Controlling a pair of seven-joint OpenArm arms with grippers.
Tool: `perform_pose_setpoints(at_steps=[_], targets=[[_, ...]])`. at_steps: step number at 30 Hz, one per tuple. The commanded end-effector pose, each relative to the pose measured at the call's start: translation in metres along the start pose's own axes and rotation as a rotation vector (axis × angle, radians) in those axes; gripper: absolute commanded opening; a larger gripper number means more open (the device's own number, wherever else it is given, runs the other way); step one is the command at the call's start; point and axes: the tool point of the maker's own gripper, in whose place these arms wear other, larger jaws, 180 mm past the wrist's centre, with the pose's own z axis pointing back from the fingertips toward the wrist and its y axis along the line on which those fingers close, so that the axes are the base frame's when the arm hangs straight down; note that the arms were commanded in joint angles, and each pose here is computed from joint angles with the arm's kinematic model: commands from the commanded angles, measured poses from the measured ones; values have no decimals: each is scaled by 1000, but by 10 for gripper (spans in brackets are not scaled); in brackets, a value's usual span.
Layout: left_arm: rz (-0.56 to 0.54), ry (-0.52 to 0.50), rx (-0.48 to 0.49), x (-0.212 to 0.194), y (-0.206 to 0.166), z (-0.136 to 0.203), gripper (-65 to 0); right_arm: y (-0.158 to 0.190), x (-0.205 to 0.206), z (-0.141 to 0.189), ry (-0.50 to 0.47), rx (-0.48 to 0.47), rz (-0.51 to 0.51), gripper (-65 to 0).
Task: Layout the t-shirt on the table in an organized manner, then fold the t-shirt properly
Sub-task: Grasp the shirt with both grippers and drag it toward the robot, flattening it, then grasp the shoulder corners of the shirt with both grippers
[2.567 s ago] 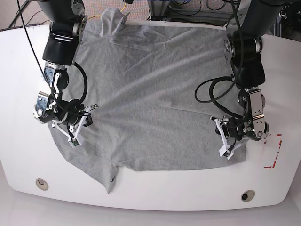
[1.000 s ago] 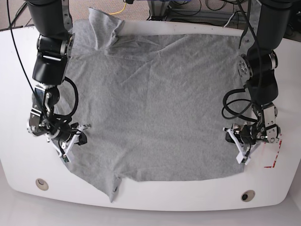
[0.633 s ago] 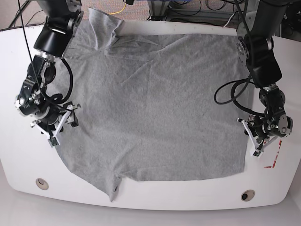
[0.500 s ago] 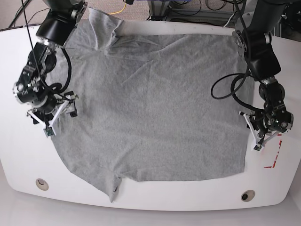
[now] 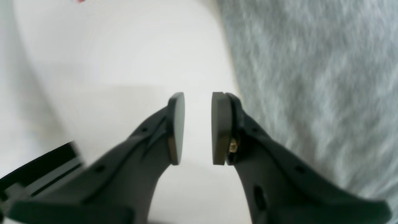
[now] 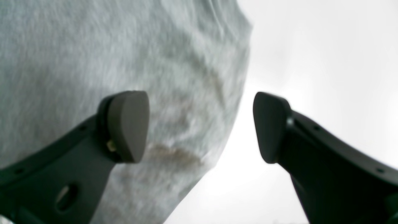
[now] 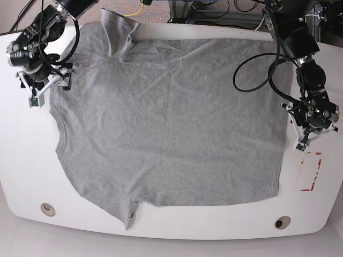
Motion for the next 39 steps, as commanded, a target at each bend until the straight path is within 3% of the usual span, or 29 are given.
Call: perform_pose_setpoints(at_steps=[1,7,9,18,24,35,39], targets=[[-10,-17,67,3,15,18,-440,-6,-3,11,-39,11,-22,-149],[-34,-3,132,-13,16,40,-281,-6,-32,21,-22,52,-70,-151],[-44,5,140,-20,13,44,-268,-9,-39,23,-11,51,-80,-152],[-81,89,141,-59,-1,48,-267,-18,-75,28,66,35,-126,-151],[-33,130,137,-84,-2,50,-267,-16,-98,17,125,72,-182,-149],[-22,146,124,-92,-8,49,-267,-8,-120,-4,182,137,-266,-149],[-21,149,124,-94,-8,49,-267,1,-122,-9,202,167,-254,-149]])
